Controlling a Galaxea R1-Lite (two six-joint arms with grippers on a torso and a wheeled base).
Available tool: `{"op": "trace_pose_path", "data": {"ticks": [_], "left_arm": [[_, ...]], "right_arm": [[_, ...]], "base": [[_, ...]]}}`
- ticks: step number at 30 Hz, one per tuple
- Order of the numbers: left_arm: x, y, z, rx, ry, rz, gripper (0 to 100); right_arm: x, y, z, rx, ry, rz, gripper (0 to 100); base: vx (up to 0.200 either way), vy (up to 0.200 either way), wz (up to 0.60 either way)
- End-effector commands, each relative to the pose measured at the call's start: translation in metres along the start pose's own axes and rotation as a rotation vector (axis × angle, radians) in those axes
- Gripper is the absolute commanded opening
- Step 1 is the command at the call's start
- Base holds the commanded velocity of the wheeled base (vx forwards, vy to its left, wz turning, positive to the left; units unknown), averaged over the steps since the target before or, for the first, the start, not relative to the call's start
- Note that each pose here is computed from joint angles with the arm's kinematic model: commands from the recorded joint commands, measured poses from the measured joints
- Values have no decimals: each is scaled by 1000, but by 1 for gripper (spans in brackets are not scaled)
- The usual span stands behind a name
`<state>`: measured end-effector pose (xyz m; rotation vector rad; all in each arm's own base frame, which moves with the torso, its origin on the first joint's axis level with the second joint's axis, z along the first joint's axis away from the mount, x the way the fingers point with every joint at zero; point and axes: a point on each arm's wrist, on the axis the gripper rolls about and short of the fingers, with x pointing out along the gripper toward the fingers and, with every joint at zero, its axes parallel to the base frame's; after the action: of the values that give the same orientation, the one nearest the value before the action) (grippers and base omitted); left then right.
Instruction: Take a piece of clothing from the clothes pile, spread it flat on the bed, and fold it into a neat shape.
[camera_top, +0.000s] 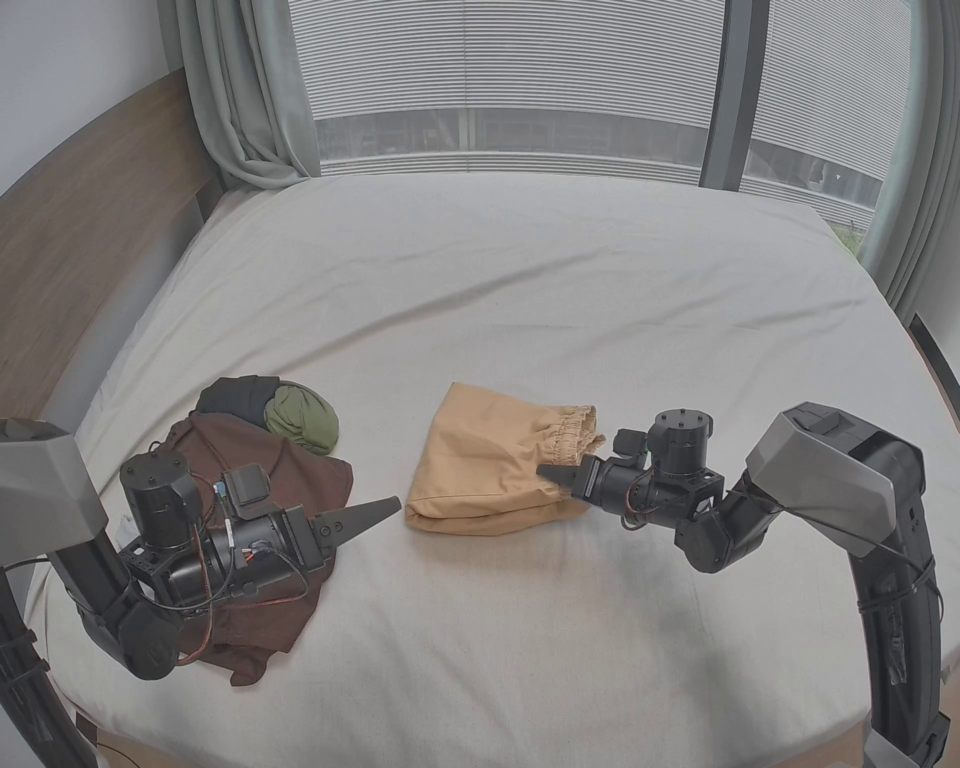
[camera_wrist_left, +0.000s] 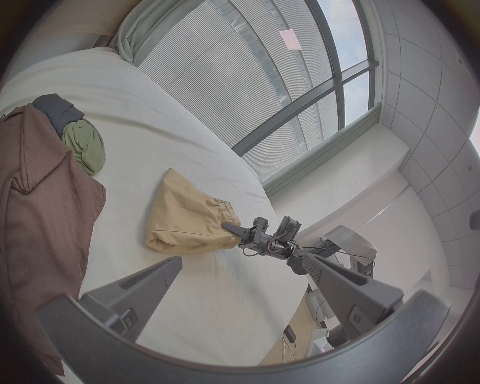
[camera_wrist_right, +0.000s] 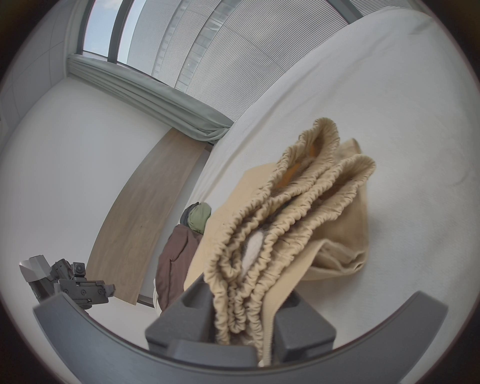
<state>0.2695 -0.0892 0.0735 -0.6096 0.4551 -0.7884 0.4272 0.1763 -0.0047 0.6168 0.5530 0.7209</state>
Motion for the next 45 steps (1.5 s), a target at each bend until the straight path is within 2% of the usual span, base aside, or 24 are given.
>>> {"op": "trace_pose_path", "data": {"ticks": [1,10,11,17,21,23,24,26,31,33,39,45], "left_arm": [[0,0,0,-1,1,1,100],[0,0,1,1,-1,-3,100],[0,0,1,2,-3,-2,100],[-1,-1,1,1,-4,-3,100],[-1,-1,2,4,-7,-5,100],[-1,-1,2,4,-7,-5,100],[0,-2,3,5,-9,-5,100],[0,-2,3,5,-10,-8,100],[0,-1,3,4,-10,-6,100],[0,-1,3,4,-10,-6,100],[0,-1,3,5,-12,-5,100],[0,-1,3,3,-10,-4,100]], "right_arm": [[-9,-15,-11,28,20,-43,0],[-12,-22,-17,33,18,-52,0],[-12,-22,-17,33,18,-52,100],[-16,-26,-13,34,-12,-88,100],[-34,-29,6,34,-61,-116,100],[-34,-29,6,34,-61,-116,100],[-53,-26,28,14,-106,-132,100],[-63,-19,41,2,-138,-130,100],[-74,6,55,-13,-151,-111,100],[-73,9,55,-15,-148,-105,100],[-49,39,33,-39,-79,-32,100],[-29,45,8,-41,-14,-11,100]], "base": [[0,0,0],[0,0,0],[0,0,0],[0,0,0],[0,0,0],[0,0,0],[0,0,0],[0,0,0],[0,0,0],[0,0,0],[0,0,0],[0,0,0]]}}
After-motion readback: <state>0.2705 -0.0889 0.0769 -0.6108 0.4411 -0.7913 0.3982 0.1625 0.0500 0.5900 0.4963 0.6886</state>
